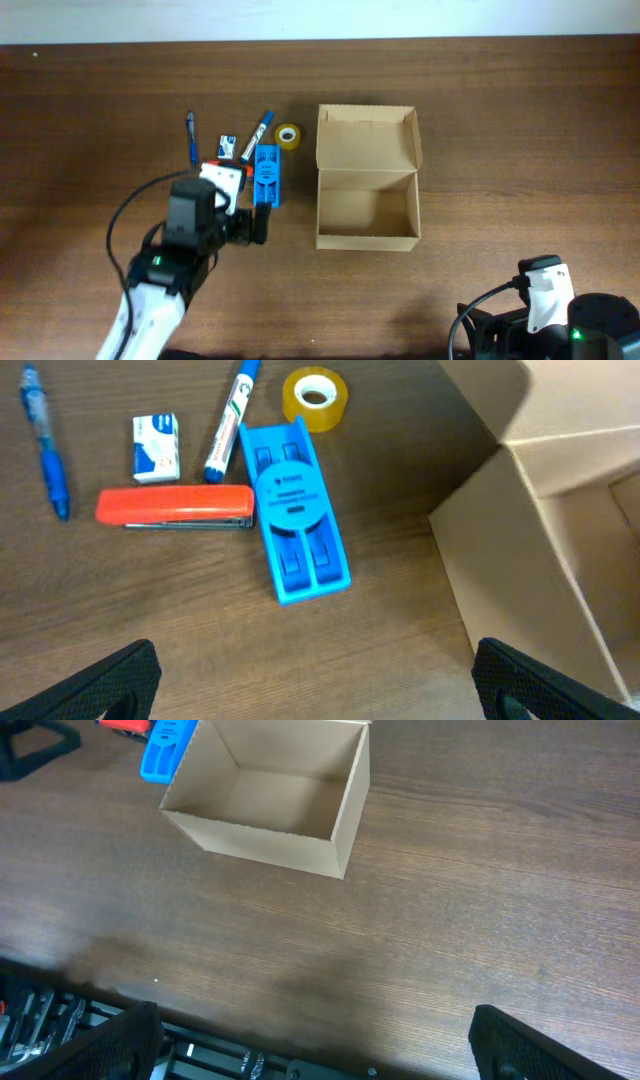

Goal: Pack container
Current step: 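Reach the left gripper to the blue whiteboard duster and grasp it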

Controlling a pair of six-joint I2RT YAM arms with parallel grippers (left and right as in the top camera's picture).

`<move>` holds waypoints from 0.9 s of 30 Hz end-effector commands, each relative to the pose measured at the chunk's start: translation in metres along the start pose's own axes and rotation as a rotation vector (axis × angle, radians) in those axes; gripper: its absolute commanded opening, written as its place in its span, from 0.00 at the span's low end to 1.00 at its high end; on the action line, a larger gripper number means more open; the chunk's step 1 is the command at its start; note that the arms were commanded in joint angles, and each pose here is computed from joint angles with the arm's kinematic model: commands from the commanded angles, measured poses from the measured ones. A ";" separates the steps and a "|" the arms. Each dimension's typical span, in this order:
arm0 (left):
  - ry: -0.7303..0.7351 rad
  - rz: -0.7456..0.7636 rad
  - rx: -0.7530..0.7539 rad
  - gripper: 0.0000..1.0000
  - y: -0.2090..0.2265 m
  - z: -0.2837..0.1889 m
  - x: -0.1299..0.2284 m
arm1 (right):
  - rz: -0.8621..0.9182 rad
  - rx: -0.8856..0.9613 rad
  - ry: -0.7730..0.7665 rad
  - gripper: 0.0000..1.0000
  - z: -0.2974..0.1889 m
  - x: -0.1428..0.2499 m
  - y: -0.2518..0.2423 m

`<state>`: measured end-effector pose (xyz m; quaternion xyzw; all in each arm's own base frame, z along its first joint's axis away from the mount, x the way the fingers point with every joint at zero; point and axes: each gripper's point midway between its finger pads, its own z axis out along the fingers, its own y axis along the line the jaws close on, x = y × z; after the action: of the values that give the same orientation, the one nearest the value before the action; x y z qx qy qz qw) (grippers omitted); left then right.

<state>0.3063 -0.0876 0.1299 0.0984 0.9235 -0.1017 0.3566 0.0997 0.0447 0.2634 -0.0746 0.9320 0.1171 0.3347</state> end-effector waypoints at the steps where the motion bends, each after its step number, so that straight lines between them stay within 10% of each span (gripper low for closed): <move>1: 0.011 -0.007 -0.005 1.00 0.002 0.011 -0.018 | -0.011 0.006 -0.022 0.99 -0.004 -0.003 -0.001; 27: 0.173 -0.024 0.054 0.99 -0.008 0.094 0.016 | -0.011 0.006 -0.022 0.99 -0.004 -0.003 -0.001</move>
<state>0.3471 -0.1184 0.0543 0.1167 0.9467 -0.1262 0.2724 0.0997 0.0447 0.2634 -0.0742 0.9321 0.1173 0.3347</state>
